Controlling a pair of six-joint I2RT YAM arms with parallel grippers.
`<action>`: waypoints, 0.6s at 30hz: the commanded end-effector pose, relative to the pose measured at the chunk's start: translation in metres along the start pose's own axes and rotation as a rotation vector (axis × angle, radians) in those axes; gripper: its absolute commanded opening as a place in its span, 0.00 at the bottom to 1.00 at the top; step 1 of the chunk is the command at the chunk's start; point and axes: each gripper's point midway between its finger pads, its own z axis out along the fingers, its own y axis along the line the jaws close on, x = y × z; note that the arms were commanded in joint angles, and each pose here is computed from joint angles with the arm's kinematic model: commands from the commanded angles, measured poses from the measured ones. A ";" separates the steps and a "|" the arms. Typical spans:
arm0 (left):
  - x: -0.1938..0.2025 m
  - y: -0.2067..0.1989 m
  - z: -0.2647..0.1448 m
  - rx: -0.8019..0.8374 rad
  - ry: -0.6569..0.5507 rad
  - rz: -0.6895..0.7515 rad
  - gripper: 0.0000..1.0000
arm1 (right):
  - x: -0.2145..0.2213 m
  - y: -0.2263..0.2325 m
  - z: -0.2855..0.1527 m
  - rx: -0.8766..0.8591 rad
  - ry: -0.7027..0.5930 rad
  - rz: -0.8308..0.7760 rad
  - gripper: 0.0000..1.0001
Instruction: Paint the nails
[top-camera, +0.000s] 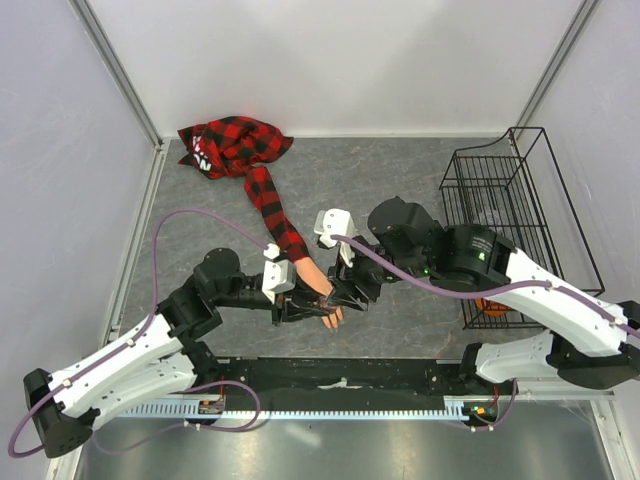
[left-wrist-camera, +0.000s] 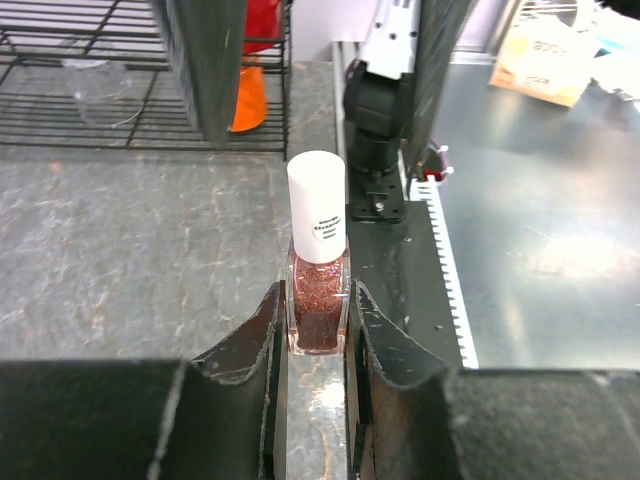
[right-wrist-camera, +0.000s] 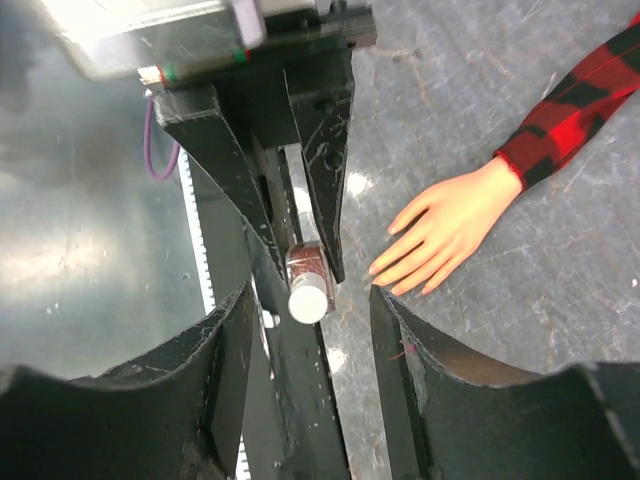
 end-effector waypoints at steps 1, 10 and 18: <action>-0.035 -0.015 -0.004 0.061 -0.084 0.043 0.02 | -0.005 0.007 -0.004 -0.045 -0.002 -0.041 0.55; -0.035 -0.016 -0.004 0.071 -0.084 0.043 0.02 | 0.003 0.009 0.006 -0.079 0.037 -0.053 0.54; -0.034 -0.016 -0.004 0.066 -0.082 0.041 0.02 | 0.009 0.009 0.017 -0.094 0.069 -0.059 0.35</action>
